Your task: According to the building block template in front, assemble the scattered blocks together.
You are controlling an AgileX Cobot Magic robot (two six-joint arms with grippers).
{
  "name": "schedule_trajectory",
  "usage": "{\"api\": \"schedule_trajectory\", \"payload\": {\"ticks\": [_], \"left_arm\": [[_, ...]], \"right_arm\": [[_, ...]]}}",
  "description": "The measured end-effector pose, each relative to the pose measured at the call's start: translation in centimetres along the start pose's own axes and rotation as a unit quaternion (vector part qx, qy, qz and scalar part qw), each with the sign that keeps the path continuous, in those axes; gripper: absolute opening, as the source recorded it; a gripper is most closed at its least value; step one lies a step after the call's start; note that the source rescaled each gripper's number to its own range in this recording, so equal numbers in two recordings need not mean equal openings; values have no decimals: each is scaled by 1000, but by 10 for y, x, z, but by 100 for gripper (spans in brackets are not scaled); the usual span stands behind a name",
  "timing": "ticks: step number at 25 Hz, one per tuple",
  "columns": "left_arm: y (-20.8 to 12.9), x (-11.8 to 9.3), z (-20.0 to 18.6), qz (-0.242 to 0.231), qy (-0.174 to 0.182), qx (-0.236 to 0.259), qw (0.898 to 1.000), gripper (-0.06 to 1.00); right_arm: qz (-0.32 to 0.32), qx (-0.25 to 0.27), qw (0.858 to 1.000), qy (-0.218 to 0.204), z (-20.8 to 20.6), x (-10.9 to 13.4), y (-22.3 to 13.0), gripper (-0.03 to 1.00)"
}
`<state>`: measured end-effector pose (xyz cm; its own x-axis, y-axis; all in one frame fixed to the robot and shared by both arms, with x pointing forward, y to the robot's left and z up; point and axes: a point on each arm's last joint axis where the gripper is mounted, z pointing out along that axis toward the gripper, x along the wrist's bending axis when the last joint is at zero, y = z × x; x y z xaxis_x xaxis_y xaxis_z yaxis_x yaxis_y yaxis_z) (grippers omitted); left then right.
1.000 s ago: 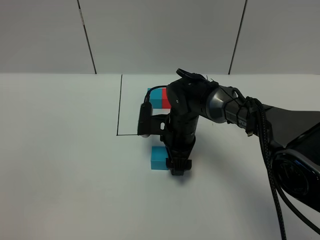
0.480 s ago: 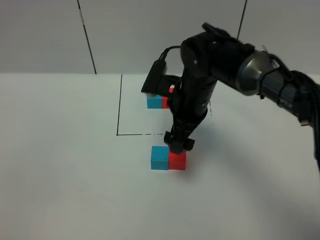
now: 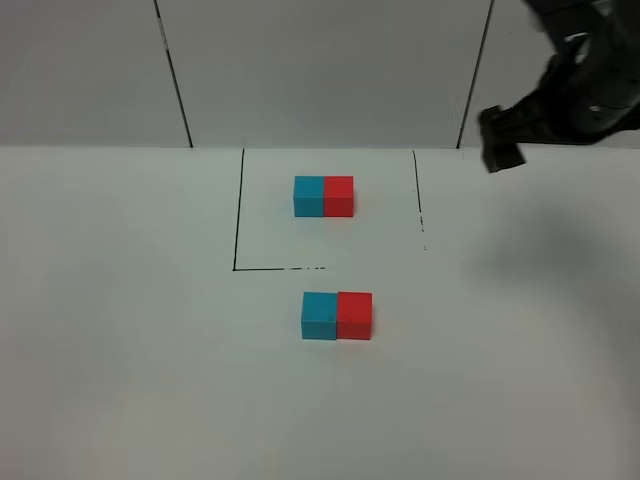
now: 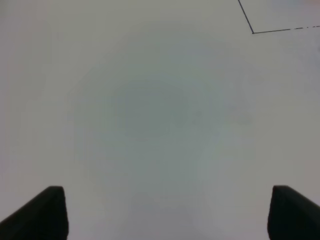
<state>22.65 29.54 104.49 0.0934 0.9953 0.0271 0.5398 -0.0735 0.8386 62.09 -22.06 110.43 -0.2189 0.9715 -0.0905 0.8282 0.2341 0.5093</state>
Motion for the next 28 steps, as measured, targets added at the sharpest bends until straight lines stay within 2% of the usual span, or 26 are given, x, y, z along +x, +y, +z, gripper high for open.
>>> {"api": "schedule_trajectory", "payload": {"ticks": [4,7,11,15,17,20,25,28], "left_arm": [[0,0,0,-1,0,0,1000,69],[0,0,0,-1,0,0,1000,69],[0,0,0,-1,0,0,1000,69],[0,0,0,-1,0,0,1000,69],[0,0,0,-1,0,0,1000,69],[0,0,0,-1,0,0,1000,69],[0,0,0,-1,0,0,1000,69],[0,0,0,-1,0,0,1000,69]], "right_arm": [[95,-35,993,-54,-49,-38,-51,100],[129,-56,987,-81,-91,-45,-106,100],[142,-86,982,-87,-128,-36,-173,100],[153,-73,982,-85,-139,-24,-238,100],[159,-86,980,-78,-142,-18,-269,100],[162,-145,974,-60,-150,-8,-307,100],[141,-244,959,-17,-161,8,-348,100],[106,-293,950,-17,-169,13,-362,100]]}}
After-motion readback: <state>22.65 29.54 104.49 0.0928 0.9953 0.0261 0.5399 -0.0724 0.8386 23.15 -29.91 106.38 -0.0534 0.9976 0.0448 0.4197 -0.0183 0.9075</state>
